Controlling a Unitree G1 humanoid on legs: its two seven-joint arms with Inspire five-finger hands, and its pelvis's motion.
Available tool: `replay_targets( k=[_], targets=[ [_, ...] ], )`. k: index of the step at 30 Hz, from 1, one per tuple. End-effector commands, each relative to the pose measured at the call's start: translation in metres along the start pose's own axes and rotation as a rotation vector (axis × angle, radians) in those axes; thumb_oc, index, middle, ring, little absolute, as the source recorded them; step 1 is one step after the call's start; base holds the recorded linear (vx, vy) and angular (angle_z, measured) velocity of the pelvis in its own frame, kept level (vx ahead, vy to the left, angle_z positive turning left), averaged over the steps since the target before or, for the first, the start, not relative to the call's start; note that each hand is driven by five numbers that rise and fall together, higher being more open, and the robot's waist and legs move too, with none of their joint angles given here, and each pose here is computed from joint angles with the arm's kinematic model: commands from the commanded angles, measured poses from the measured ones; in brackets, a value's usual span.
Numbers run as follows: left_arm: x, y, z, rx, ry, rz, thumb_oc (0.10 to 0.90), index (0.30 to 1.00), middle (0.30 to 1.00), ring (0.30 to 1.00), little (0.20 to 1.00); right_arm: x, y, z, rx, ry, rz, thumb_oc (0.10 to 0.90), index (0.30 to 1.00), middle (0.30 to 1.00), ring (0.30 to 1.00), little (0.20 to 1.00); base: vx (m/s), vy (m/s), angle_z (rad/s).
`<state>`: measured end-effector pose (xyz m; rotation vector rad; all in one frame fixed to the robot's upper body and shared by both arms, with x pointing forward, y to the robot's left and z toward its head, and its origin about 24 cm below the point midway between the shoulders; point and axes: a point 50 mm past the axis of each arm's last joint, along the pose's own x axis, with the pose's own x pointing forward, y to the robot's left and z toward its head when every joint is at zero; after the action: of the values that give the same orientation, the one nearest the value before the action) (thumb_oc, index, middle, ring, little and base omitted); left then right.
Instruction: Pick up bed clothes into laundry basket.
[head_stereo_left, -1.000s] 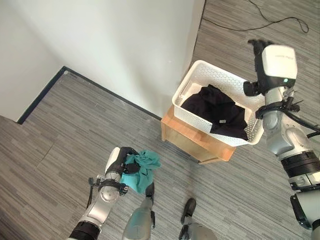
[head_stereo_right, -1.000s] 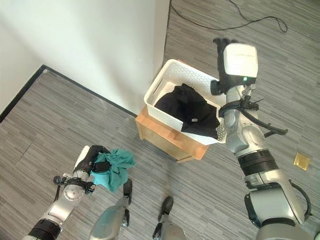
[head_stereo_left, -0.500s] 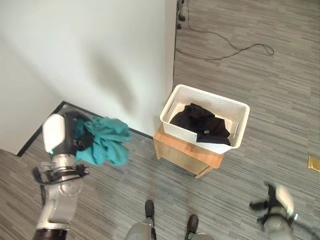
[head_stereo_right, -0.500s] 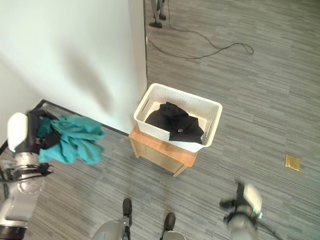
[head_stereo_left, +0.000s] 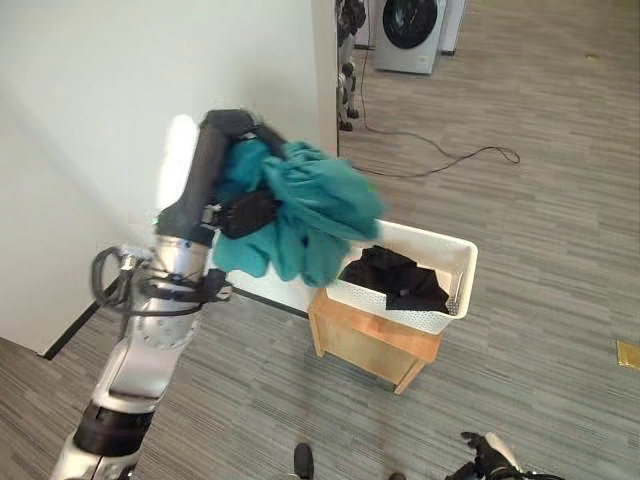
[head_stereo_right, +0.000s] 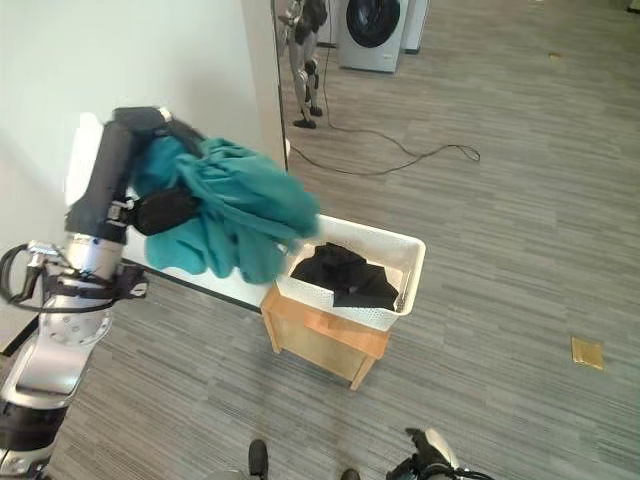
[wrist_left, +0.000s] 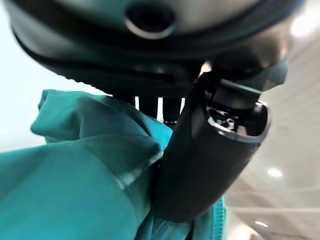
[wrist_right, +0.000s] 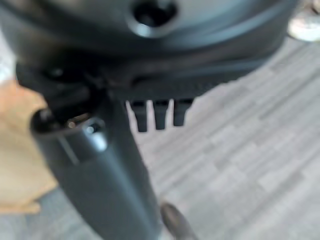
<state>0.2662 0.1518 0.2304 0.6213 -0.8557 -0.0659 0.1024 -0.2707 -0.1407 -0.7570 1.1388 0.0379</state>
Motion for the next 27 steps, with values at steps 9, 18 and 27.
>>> replay_targets(
  k=[9,18,27],
  targets=[
    [0.109,-0.032,0.024,-0.026,-0.139,0.072,0.400,0.300,0.300,0.300,0.300,0.009,-0.017,0.015,-0.101,0.007,-0.039,0.800,0.900,0.900,0.900,0.900,0.01,-0.003,-0.14],
    [0.123,-0.056,-0.002,0.081,-0.011,0.016,0.400,0.300,0.300,0.300,0.300,0.010,-0.010,0.019,-0.082,0.019,-0.049,0.800,0.900,0.900,0.900,0.900,0.01,0.018,-0.14],
    [0.147,-0.045,-0.009,0.256,0.025,0.035,0.400,0.300,0.300,0.300,0.300,0.012,-0.013,0.031,-0.073,-0.018,-0.073,0.800,0.900,0.900,0.900,0.900,-0.01,0.021,-0.02]
  ],
)
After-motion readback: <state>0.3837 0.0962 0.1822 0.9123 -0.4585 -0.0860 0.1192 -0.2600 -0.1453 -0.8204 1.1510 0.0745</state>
